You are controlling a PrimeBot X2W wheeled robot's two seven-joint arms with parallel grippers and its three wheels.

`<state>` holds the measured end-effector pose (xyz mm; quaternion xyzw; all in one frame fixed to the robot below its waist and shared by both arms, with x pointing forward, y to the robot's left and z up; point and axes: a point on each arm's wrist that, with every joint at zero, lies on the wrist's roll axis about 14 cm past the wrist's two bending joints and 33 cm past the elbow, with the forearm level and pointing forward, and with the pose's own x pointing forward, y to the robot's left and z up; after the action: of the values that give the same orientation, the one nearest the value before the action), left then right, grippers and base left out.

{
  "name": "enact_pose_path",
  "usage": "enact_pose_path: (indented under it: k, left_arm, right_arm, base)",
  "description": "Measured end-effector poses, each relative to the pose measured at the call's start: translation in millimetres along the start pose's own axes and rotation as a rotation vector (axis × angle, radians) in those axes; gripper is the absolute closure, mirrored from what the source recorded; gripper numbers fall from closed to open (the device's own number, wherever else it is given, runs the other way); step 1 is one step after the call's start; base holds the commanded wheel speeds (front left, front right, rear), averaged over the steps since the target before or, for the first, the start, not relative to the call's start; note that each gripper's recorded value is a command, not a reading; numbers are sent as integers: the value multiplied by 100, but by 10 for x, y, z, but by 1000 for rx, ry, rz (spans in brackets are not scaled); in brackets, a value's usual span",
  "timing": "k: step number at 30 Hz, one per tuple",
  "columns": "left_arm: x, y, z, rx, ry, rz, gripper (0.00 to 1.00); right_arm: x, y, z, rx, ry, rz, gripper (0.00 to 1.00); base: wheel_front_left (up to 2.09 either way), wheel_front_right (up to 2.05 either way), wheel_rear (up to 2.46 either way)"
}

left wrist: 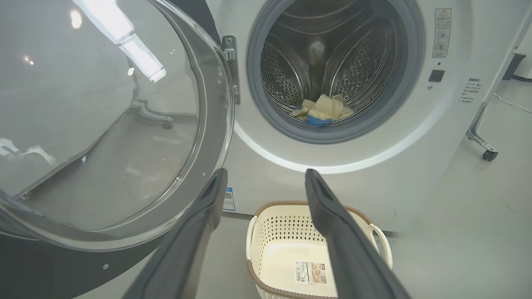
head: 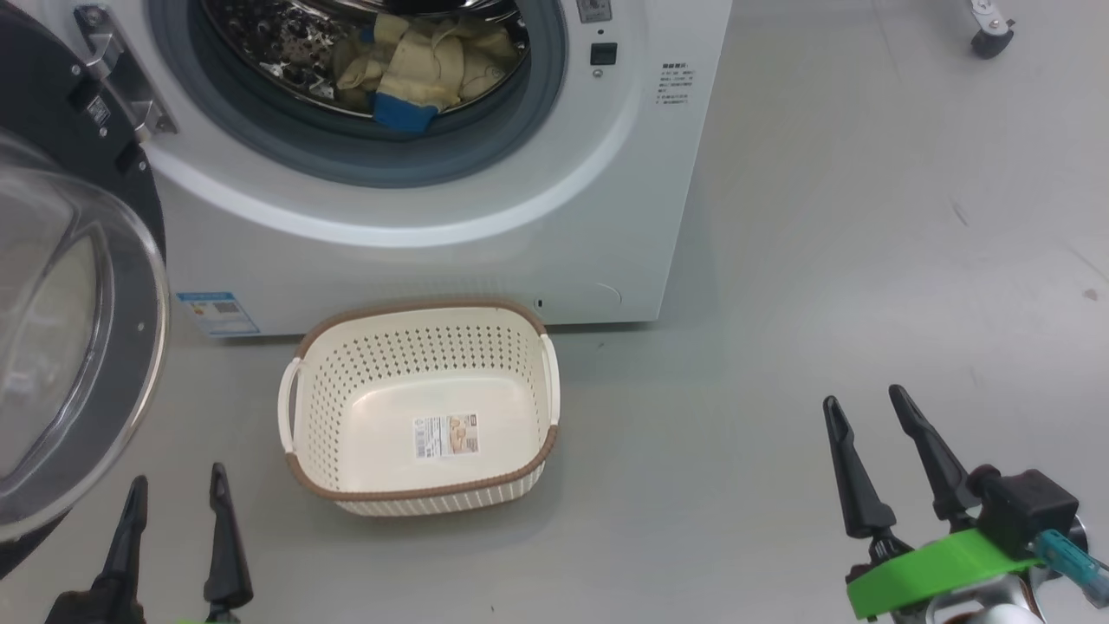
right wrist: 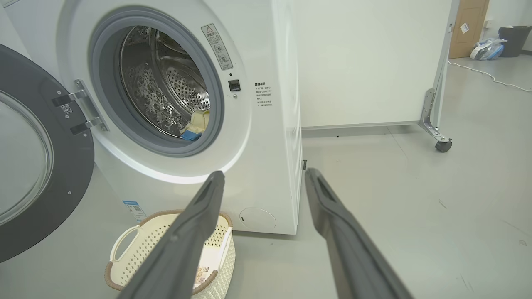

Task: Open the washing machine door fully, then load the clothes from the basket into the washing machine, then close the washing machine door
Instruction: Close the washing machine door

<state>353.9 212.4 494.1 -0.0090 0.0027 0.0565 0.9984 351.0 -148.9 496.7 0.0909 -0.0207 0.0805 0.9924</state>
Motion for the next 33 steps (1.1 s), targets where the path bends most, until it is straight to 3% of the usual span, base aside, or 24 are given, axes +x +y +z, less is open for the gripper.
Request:
enact_pose_path:
  k: [11, 33]
  left_arm:
    - [-15, 33, -39, 4, 7, 11, 0]
    - [-87, 216, 16, 8, -14, 72, 0]
  right_arm:
    - [24, 5, -32, 1, 9, 4, 0]
    - [142, 166, -50, 1, 11, 63, 0]
  base:
    - [-125, 125, 0]
    - [-4, 4, 0]
